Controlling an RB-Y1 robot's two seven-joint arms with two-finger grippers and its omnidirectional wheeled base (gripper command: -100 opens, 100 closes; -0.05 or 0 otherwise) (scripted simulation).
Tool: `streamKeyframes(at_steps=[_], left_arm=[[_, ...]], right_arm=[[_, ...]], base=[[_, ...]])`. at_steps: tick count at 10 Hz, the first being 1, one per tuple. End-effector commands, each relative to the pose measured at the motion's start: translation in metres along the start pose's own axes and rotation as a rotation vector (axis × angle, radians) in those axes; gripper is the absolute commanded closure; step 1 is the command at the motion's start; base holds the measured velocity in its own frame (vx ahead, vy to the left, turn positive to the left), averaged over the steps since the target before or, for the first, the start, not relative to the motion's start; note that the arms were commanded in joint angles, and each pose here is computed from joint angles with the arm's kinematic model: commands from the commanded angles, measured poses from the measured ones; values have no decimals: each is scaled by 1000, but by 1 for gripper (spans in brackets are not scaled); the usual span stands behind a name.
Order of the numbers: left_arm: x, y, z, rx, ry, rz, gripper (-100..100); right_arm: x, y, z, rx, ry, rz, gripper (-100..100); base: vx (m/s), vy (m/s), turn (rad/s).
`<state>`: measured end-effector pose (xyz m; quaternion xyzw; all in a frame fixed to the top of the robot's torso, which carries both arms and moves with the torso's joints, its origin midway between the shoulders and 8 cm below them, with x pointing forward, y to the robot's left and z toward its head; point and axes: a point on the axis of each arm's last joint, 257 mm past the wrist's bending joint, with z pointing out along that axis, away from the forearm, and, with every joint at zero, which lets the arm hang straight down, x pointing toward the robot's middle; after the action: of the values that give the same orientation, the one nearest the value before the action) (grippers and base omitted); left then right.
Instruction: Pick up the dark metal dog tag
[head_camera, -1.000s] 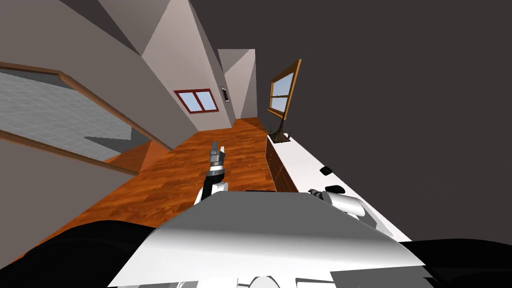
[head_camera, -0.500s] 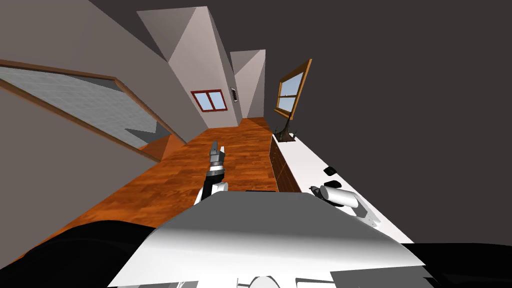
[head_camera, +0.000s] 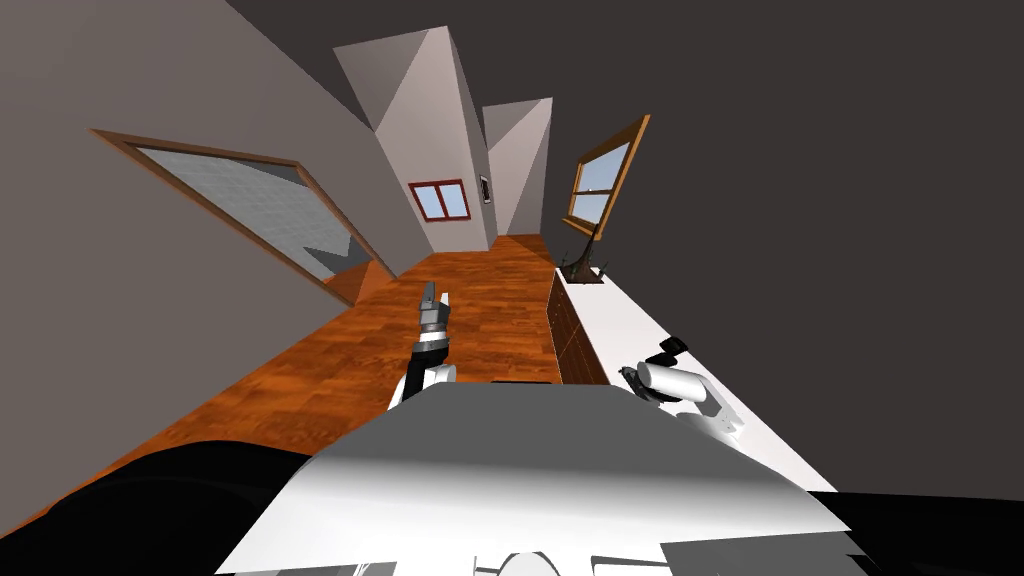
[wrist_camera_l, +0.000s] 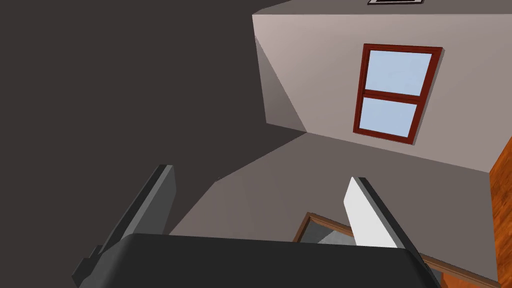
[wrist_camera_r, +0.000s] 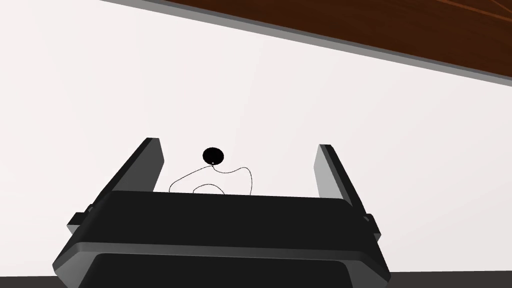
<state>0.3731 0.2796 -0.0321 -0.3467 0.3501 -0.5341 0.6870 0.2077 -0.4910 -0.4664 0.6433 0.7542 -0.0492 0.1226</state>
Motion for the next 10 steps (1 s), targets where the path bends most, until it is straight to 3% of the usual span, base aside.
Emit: streamKeyframes(at_steps=[1,5,6,7,10], left_arm=[[0,0,0,0,0,0,0],[0,0,0,0,0,0,0],[0,0,0,0,0,0,0],[0,0,0,0,0,0,0],[0,0,0,-1,0,0,0]], right_arm=[[0,0,0,0,0,0,100],[0,0,0,-1,1,-2,100],[0,1,0,-2,1,-3,0],[3,-4,0,1,2,-13,100],[13,-15,-7,-10,4,-69,100]], base=[[-10,3,-18],[-2,1,2],[0,0,0],[37,-31,-203],[151,-15,-247]])
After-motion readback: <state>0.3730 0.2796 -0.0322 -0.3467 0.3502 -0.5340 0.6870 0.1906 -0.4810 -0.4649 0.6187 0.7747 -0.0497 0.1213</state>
